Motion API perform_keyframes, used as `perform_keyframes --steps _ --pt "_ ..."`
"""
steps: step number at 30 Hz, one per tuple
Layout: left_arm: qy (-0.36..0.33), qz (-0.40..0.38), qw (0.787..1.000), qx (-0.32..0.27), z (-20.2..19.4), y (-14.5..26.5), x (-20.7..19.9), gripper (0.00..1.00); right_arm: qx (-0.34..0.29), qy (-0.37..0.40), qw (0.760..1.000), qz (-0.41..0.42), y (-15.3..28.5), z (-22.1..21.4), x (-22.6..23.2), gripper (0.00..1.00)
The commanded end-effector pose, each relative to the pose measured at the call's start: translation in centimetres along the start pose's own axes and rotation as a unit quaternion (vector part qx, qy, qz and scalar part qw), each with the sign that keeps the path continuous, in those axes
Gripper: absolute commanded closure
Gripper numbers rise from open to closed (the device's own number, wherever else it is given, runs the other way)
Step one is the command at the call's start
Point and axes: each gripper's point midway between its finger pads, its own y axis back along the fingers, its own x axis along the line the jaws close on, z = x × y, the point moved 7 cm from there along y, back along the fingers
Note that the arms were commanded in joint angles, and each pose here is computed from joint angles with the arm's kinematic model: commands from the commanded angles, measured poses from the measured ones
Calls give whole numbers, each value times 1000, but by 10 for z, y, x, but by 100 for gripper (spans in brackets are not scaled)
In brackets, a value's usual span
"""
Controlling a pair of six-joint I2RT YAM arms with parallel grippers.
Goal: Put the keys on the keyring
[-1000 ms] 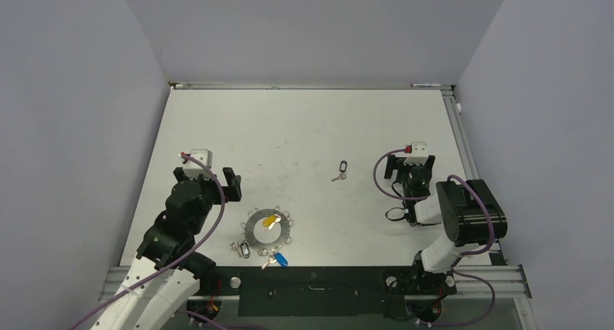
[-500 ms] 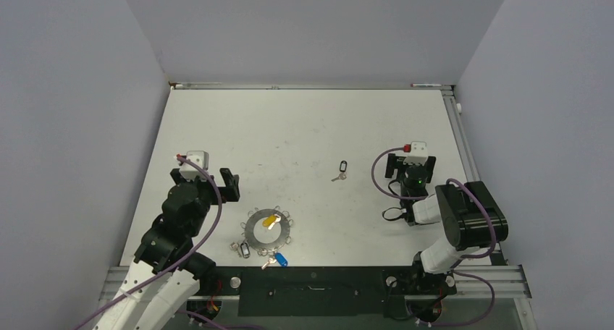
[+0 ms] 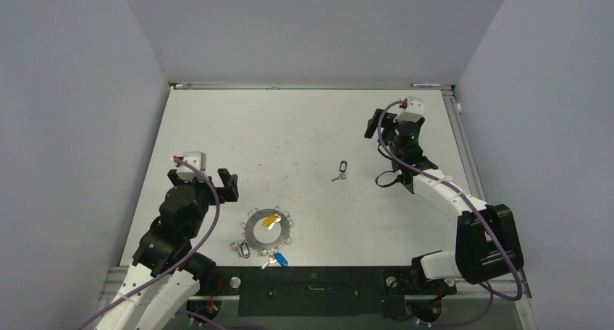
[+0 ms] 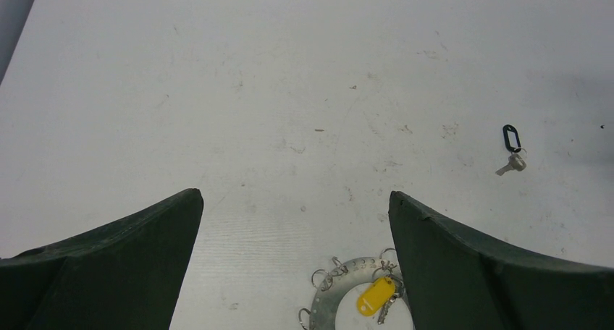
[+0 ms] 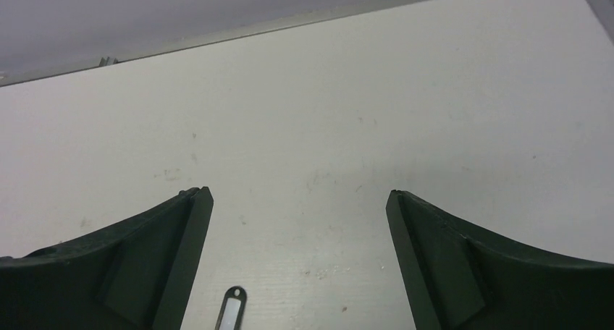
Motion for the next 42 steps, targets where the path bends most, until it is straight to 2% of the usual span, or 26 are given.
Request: perform_keyframes --steps 1,3,8,13,20,25,29,31,34,36,39,42 --pt "-4 -45 999 -11 8 3 -9 2 72 -51 996 22 10 -12 16 2" --pt "-12 -74 997 0 6 3 -15 5 90 -46 995 22 18 -17 24 2" --pt "-31 -156 986 39 -4 -1 -34 9 129 12 988 86 45 -36 64 3" --pt "-41 -257 962 77 -17 -3 -58 17 131 40 977 165 72 -54 81 3" --pt "-72 -309 944 93 -40 -7 -77 25 110 41 957 266 97 -65 93 5" --pt "-136 -346 923 95 -64 -4 -86 30 109 40 952 284 102 -67 97 7" --pt "-163 -379 907 86 -76 0 -94 30 102 50 947 299 107 -66 97 7" --pt "-155 -369 914 70 -73 -3 -94 29 97 52 950 292 108 -66 94 7" --pt "-102 -348 931 38 -64 -7 -98 38 91 57 952 286 108 -67 91 7" --pt "-69 -348 935 20 -61 -9 -106 38 85 48 955 279 108 -68 90 7" --pt "-94 -318 943 30 -81 -21 -113 37 91 31 950 298 109 -73 94 7" --pt "-152 -299 941 39 -103 -26 -117 43 109 24 940 323 110 -80 100 7"
